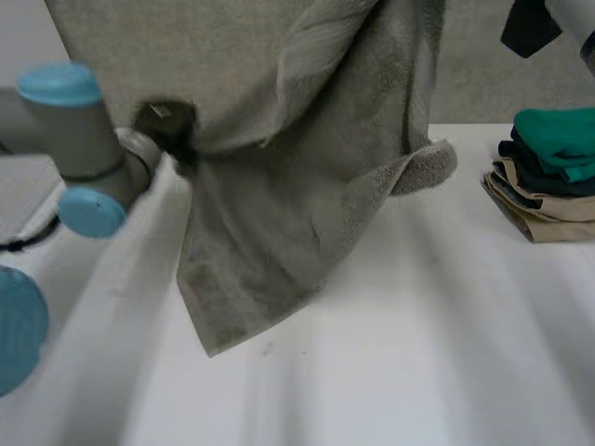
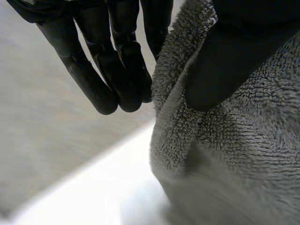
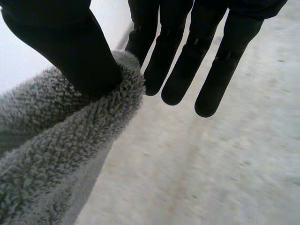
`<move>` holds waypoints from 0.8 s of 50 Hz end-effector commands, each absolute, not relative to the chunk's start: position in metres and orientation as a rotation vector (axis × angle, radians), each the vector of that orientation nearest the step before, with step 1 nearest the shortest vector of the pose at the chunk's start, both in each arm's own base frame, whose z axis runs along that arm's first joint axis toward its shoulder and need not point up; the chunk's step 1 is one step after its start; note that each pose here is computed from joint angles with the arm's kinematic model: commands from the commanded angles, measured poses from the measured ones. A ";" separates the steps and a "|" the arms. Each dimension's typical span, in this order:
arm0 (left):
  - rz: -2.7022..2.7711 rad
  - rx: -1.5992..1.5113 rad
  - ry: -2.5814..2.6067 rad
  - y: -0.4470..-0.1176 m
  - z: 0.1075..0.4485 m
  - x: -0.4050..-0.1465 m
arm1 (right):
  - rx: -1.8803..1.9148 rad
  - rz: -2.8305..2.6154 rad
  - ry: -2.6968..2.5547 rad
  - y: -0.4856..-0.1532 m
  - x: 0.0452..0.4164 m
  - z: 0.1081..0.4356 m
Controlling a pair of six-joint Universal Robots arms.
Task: Fold the laundry.
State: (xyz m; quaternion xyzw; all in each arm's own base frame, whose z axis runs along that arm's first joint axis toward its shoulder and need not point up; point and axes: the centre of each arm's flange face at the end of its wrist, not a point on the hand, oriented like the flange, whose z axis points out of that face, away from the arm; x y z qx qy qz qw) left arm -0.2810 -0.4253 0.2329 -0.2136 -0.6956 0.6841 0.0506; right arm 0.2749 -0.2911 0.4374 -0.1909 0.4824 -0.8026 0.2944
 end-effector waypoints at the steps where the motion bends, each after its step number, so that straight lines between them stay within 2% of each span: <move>1: 2.564 -0.392 -1.669 -0.416 0.370 -0.250 | -0.374 -2.295 1.402 -0.357 0.262 0.409; 3: 2.649 -0.357 -1.544 -0.403 0.396 -0.248 | -0.358 -2.313 1.456 -0.375 0.262 0.393; 6: 2.692 -0.334 -1.475 -0.393 0.408 -0.248 | -0.370 -2.310 1.507 -0.387 0.266 0.377; 10: 2.654 -0.375 -1.561 -0.388 0.386 -0.253 | -0.435 -2.257 1.619 -0.401 0.275 0.340; 14: 2.506 -0.438 -1.804 -0.389 0.331 -0.255 | -0.519 -2.163 1.733 -0.407 0.283 0.296; 15: 2.426 -0.469 -1.902 -0.389 0.303 -0.256 | -0.563 -2.121 1.773 -0.408 0.287 0.276; 18: 2.305 -0.513 -2.032 -0.386 0.262 -0.260 | -0.636 -2.073 1.831 -0.408 0.291 0.246; 19: 2.228 -0.540 -2.108 -0.385 0.236 -0.262 | -0.683 -2.048 1.870 -0.409 0.293 0.227; 22: 2.099 -0.587 -2.221 -0.382 0.193 -0.267 | -0.776 -2.012 1.947 -0.411 0.293 0.194; 26: 1.932 -0.672 -2.344 -0.371 0.152 -0.274 | -0.899 -1.961 2.045 -0.412 0.290 0.152; 30: 1.795 -0.732 -2.431 -0.357 0.144 -0.279 | -0.998 -1.924 2.121 -0.414 0.284 0.128; 33: 1.746 -0.749 -2.462 -0.352 0.147 -0.279 | -1.038 -1.914 2.148 -0.414 0.281 0.125; 40: 1.772 -0.747 -2.447 -0.350 0.176 -0.272 | -1.145 -1.924 2.190 -0.405 0.274 0.149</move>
